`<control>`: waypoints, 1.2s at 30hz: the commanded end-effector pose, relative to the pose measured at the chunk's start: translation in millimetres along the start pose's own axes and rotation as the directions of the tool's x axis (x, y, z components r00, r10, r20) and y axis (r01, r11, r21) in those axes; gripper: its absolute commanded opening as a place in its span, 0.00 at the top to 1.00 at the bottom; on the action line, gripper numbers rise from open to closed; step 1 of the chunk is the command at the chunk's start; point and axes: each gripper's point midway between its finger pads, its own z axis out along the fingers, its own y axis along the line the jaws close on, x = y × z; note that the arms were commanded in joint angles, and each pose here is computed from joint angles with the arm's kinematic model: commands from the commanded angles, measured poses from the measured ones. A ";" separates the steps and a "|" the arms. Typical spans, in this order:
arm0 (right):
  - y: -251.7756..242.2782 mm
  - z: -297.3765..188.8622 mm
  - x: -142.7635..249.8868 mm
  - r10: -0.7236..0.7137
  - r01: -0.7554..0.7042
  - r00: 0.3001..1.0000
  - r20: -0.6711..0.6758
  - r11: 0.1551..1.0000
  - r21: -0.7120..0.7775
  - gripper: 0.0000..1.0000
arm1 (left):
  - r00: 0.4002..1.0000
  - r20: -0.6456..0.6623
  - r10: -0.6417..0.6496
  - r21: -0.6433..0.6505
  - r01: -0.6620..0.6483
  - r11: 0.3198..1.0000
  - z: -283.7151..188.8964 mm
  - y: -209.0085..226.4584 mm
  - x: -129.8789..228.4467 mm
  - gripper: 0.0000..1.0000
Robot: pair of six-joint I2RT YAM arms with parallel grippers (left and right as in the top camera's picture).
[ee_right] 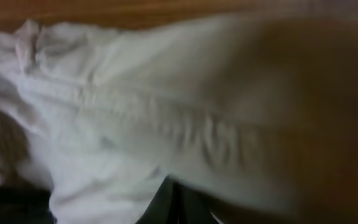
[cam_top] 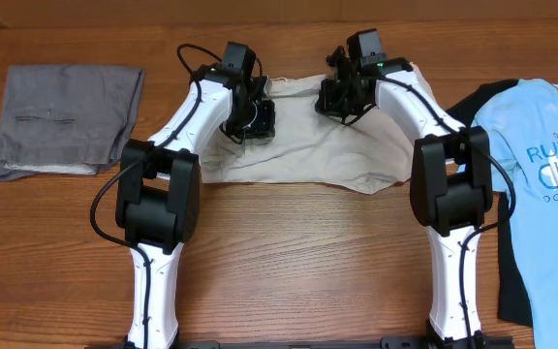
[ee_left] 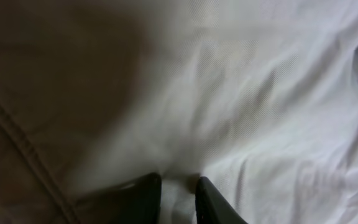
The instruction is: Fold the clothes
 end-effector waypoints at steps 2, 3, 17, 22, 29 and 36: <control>-5.3 -6.4 -29.8 0.016 -0.019 0.993 0.118 0.999 0.027 0.96 | 0.999 -0.042 -0.024 -0.089 0.021 0.996 17.3 18.7 16.1 0.78; -10.0 -7.2 -34.4 0.038 -0.045 0.989 0.141 0.998 0.052 0.96 | 0.999 -0.044 -0.024 -0.104 0.019 0.994 18.7 21.3 17.7 0.78; -39.8 23.7 -41.7 0.053 -0.086 0.977 0.207 0.984 0.155 0.88 | 0.999 -0.051 -0.017 -0.140 0.009 0.990 28.6 29.9 26.0 0.82; -48.9 37.5 -35.7 0.059 -0.091 0.979 0.194 0.982 0.164 0.78 | 0.999 -0.036 0.001 -0.135 -0.006 0.991 27.2 28.2 21.2 0.83; -24.6 -24.6 -71.2 0.037 -0.080 0.960 0.279 0.986 0.145 0.56 | 0.992 0.112 0.062 -0.102 -0.050 0.993 -30.8 0.5 -16.6 0.82; -16.9 -105.1 -77.7 0.069 -0.122 0.948 0.310 0.980 0.156 0.44 | 0.937 0.327 0.123 -0.212 -0.054 0.976 -79.5 -0.6 -61.0 0.83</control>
